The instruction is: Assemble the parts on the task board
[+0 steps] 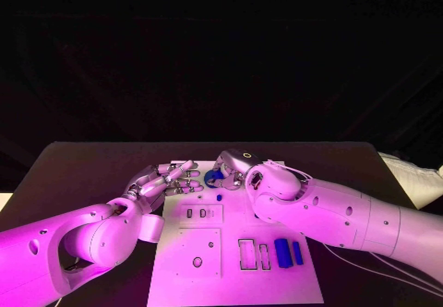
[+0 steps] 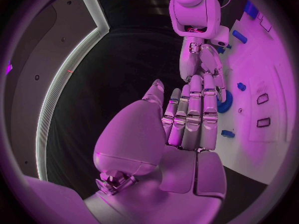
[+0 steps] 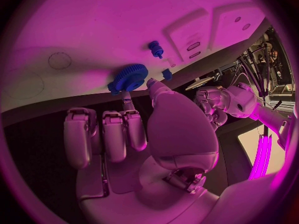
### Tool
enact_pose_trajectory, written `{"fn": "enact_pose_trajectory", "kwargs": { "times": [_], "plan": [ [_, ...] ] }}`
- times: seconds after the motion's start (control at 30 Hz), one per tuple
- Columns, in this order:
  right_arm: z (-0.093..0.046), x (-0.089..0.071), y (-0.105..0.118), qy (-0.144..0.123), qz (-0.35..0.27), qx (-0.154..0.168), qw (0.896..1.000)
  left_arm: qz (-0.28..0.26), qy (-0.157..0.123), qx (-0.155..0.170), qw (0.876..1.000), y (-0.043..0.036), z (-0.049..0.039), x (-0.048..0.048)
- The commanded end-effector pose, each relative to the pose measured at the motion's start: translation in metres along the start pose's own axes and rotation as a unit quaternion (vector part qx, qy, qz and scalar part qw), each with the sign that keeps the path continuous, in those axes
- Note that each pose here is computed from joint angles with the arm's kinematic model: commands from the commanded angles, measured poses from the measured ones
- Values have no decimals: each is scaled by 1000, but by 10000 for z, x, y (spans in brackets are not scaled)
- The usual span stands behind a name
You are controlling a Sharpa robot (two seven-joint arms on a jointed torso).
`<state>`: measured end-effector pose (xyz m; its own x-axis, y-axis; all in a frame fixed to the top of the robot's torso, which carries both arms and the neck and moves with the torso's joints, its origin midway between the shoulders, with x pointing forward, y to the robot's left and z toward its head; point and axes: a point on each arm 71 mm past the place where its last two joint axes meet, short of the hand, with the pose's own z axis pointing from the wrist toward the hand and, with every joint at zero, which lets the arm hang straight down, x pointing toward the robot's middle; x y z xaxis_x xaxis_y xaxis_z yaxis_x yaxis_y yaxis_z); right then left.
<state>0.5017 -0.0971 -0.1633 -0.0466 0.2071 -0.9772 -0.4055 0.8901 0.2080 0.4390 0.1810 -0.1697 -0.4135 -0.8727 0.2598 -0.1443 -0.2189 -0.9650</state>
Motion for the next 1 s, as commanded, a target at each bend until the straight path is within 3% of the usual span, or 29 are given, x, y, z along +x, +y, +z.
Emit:
{"fn": "enact_pose_trajectory", "kwargs": {
  "times": [0.03, 0.23, 0.47, 0.7, 0.8, 1.0],
  "plan": [
    [12, 65, -28, 27, -7, 10, 1000, -5, 12, 1, 1000, -3, 2, 31],
    [26, 61, -42, 11, 1, 11, 1000, -6, 12, 1, 1000, -2, 3, 32],
    [-36, -47, -24, -53, 27, -16, 998, -5, 11, 1, 1000, -3, 4, 24],
    [-245, -243, -139, -120, 77, -63, 988, -5, 9, 1, 1000, -6, -2, 8],
    [-384, -337, -340, -113, 116, -73, 984, -4, 8, 1, 1000, -8, -6, -5],
    [-620, -426, -856, -65, 187, -53, 979, -4, 6, 2, 1000, -15, -18, -32]
  ]
}}
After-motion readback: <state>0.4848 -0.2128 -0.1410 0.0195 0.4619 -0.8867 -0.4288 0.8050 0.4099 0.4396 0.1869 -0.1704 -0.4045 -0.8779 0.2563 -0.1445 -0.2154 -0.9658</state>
